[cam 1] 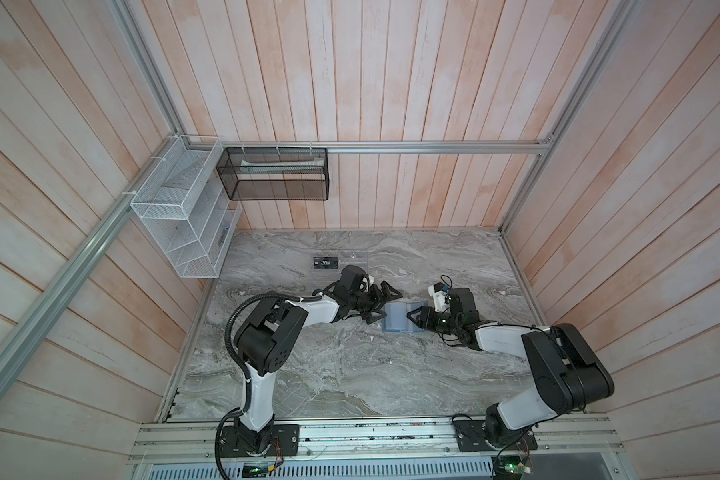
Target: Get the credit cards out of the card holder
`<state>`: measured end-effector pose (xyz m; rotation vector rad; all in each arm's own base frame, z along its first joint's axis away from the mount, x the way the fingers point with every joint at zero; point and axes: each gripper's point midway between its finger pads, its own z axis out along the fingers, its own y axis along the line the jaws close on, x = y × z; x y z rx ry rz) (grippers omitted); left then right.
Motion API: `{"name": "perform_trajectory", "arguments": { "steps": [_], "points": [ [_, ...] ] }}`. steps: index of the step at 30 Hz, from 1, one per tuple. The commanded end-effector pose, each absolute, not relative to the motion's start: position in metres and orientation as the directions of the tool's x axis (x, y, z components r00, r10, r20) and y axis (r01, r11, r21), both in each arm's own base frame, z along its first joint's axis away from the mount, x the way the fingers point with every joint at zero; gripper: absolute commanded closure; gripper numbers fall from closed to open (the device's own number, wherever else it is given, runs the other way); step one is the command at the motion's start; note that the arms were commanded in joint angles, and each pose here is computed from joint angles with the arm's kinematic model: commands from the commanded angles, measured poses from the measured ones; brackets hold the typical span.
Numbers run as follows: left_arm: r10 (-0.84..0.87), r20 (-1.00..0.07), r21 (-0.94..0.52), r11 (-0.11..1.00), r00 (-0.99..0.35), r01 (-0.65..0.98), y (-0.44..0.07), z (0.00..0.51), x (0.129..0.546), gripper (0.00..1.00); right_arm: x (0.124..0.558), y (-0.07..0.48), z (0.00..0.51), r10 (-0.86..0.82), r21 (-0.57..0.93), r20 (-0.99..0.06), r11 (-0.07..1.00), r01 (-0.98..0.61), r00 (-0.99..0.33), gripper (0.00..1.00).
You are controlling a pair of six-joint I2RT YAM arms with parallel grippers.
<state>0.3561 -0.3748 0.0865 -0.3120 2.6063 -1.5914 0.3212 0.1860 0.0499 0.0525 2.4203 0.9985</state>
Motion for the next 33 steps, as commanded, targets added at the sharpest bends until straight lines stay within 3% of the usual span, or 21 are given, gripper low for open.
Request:
{"name": "perform_trajectory", "arguments": {
  "steps": [1,4,18,33],
  "points": [
    [-0.167,0.030,-0.897,0.430,-0.986,-0.100,-0.388,0.090,0.356,0.00,0.323,0.184,0.048,0.217,0.648,-0.454,0.746,-0.154,-0.864,0.40],
    [-0.158,0.033,-0.895,0.435,-0.987,-0.100,-0.392,0.087,0.353,0.00,0.322,0.180,0.046,0.213,0.632,-0.460,0.761,-0.149,-0.862,0.35],
    [-0.140,0.016,-0.843,0.531,-0.990,-0.088,-0.385,0.065,0.350,0.00,0.319,0.177,0.040,0.201,0.612,-0.463,0.777,-0.148,-0.863,0.28],
    [-0.146,0.032,-0.839,0.534,-0.989,-0.106,-0.385,0.057,0.351,0.00,0.307,0.169,0.019,0.200,0.597,-0.429,0.794,-0.111,-0.881,0.17]
  ]
}}
